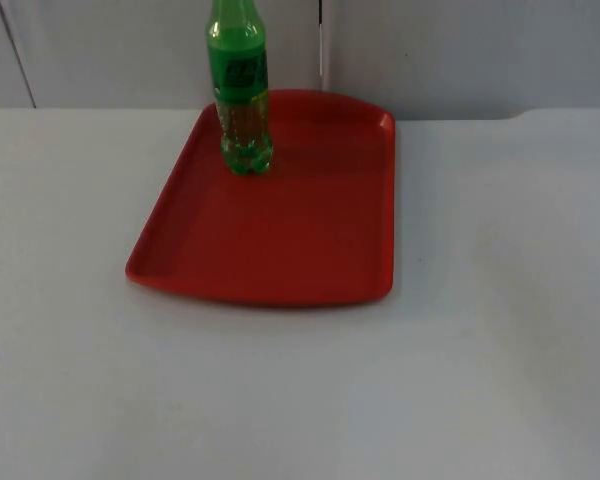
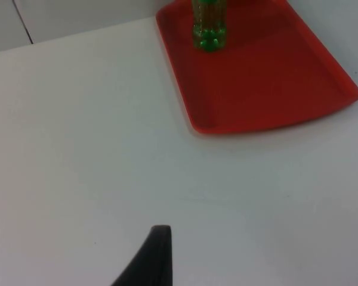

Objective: Place the bottle upright on the tray.

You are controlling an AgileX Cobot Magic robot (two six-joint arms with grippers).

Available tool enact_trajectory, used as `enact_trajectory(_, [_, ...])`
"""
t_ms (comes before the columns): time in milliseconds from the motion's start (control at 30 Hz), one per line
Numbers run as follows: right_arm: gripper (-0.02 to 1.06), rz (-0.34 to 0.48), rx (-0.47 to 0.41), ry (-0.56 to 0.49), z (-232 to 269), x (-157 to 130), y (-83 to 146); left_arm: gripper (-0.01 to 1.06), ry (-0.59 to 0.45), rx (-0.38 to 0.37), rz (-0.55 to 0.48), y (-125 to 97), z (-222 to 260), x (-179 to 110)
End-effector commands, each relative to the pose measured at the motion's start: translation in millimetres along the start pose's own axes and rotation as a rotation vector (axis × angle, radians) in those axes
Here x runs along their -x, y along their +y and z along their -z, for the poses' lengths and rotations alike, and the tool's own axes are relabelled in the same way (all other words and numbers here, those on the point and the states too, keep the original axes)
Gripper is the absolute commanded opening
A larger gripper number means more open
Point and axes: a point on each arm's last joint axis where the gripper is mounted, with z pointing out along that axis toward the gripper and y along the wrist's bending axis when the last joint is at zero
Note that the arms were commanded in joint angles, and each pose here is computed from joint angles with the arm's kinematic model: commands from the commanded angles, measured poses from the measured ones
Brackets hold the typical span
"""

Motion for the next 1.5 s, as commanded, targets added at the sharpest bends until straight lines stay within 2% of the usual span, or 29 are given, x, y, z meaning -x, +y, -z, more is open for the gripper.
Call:
enact_trajectory(0, [0.0,0.052,-0.008,0.046,2.5,-8.4,9.6,1.05,-0.002,-0.012,0.001,-0.6,-0.4,-0.9])
enact_trajectory(100, [0.0,0.15,-0.08,0.123,8.0,-26.3,24.1,1.05,-0.002,-0.012,0.001,-0.6,-0.4,-0.9])
enact_trajectory(133, [0.0,0.15,-0.08,0.123,8.0,-26.3,24.1,1.05,-0.002,-0.012,0.001,-0.6,-0.4,-0.9])
enact_trajectory(200, [0.0,0.182,-0.072,0.145,11.3,-38.4,38.7,1.05,-0.002,-0.012,0.001,-0.6,-0.4,-0.9])
enact_trajectory(367, [0.0,0.202,0.032,0.008,21.8,-51.8,61.0,1.05,-0.002,-0.012,0.001,-0.6,-0.4,-0.9])
enact_trajectory(467, [0.0,0.195,0.056,-0.045,24.5,-61.3,61.4,1.05,-0.002,-0.012,0.001,-0.6,-0.4,-0.9])
enact_trajectory(500, [0.0,0.184,0.074,-0.092,27.6,-64.5,61.4,1.05,-0.002,-0.012,0.001,-0.6,-0.4,-0.9])
enact_trajectory(600, [0.0,0.209,0.132,-0.227,27.7,-90.5,61.7,1.05,-0.002,-0.012,0.001,-0.6,-0.4,-0.9])
enact_trajectory(633, [0.0,0.209,0.132,-0.227,27.7,-90.5,61.7,1.05,-0.002,-0.012,0.001,-0.6,-0.4,-0.9])
enact_trajectory(767, [0.0,0.224,0.24,-0.446,28.9,-129.0,65.4,1.05,-0.002,-0.012,0.001,-0.6,-0.4,-0.9])
enact_trajectory(833, [0.0,0.23,0.259,-0.48,27.5,-137.5,66.2,1.05,-0.002,-0.012,0.001,-0.6,-0.4,-0.9])
enact_trajectory(1000, [0.0,0.325,0.307,-0.635,17.8,-176.5,69.1,1.05,-0.002,-0.012,0.001,-0.6,-0.4,-0.9])
enact_trajectory(1233, [0.0,0.241,0.269,-0.769,17.7,-195.8,61.2,1.05,-0.002,-0.012,0.001,-0.6,-0.4,-0.9])
enact_trajectory(1333, [0.0,0.181,0.215,-0.844,12.4,-207.8,54.3,1.05,-0.002,-0.012,0.001,-0.6,-0.4,-0.9])
enact_trajectory(1367, [0.0,0.135,0.187,-0.855,5.0,-213.5,51.2,1.05,-0.002,-0.012,0.001,-0.6,-0.4,-0.9])
enact_trajectory(1467, [0.0,0.114,0.153,-0.871,-7.3,-220.9,49.3,1.05,-0.002,-0.012,0.001,-0.6,-0.4,-0.9])
